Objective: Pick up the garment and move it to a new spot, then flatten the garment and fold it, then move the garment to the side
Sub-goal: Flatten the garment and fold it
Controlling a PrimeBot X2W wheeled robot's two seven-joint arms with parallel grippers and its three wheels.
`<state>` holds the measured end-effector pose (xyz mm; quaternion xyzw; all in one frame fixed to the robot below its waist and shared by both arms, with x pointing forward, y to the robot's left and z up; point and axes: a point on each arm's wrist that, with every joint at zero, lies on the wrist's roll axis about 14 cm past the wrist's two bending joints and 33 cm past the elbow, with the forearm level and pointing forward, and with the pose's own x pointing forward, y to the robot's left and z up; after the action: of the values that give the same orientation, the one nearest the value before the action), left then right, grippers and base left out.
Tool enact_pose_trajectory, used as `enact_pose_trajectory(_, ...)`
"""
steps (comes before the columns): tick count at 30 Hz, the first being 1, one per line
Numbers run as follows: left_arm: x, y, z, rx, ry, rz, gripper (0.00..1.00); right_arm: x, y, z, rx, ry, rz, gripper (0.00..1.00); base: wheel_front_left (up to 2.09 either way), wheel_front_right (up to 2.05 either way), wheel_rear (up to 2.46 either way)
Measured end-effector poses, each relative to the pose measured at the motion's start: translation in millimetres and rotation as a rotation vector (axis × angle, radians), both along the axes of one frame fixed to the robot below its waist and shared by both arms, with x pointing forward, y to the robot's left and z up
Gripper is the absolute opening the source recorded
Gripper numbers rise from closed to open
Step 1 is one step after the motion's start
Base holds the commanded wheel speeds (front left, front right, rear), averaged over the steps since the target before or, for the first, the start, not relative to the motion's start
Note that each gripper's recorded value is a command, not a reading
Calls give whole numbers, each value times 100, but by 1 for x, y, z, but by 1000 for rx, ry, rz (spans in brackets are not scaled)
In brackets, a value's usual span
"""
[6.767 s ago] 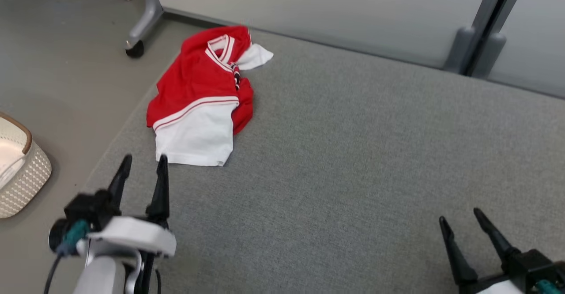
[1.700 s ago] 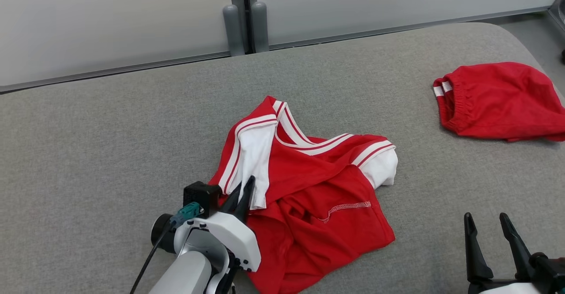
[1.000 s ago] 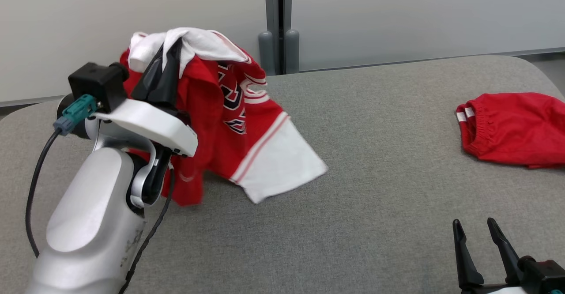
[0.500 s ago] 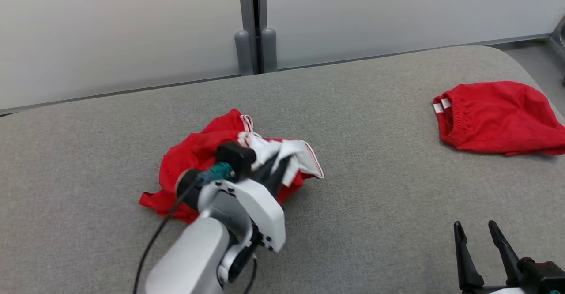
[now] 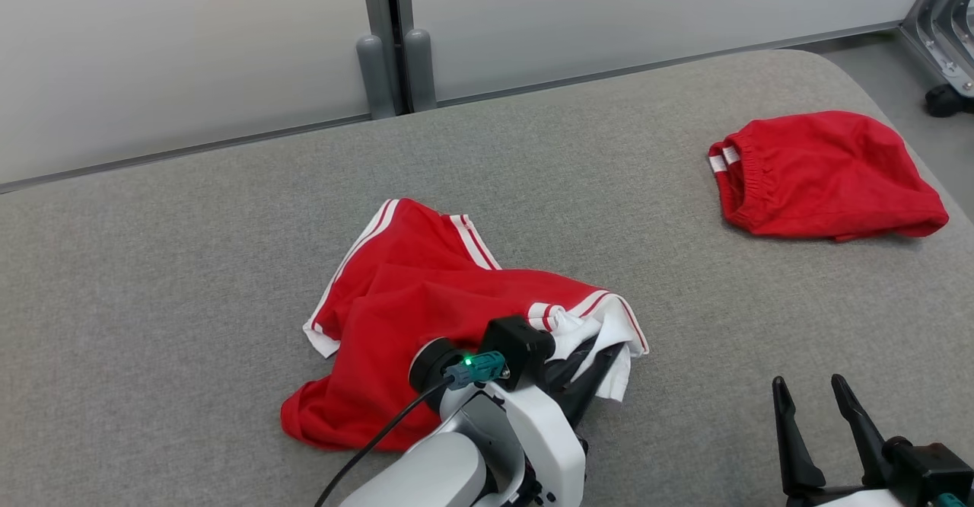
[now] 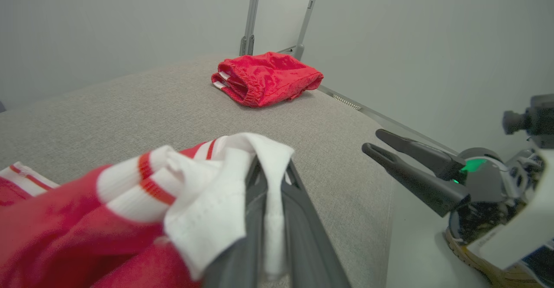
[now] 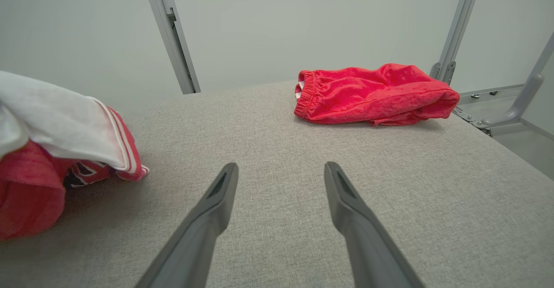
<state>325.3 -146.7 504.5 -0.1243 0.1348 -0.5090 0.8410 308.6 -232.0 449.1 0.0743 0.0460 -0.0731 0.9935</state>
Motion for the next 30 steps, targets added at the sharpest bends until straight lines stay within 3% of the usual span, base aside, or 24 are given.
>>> enact_pose_trajectory(8,-35,-1,-20,-19,129,-69,100,-7,-8,0,8,-2,-32,100,0,0,0)
enact_pose_trajectory(10,-33,18,-29,-35,188,-4,100,-11,-11,1,9,-3,-43,100,0,0,0)
enact_pose_trajectory(14,-15,84,-57,38,232,225,100,-15,-15,1,8,-5,-55,100,0,0,0)
enact_pose_trajectory(20,-33,147,-90,144,349,437,100,-15,-11,0,10,-3,-40,100,0,0,0)
enact_pose_trajectory(23,-36,163,-103,182,397,509,100,-10,-4,1,11,-7,-14,100,0,0,0)
enact_pose_trajectory(30,-15,173,-118,130,502,653,100,-1,3,2,3,-10,13,100,0,0,0)
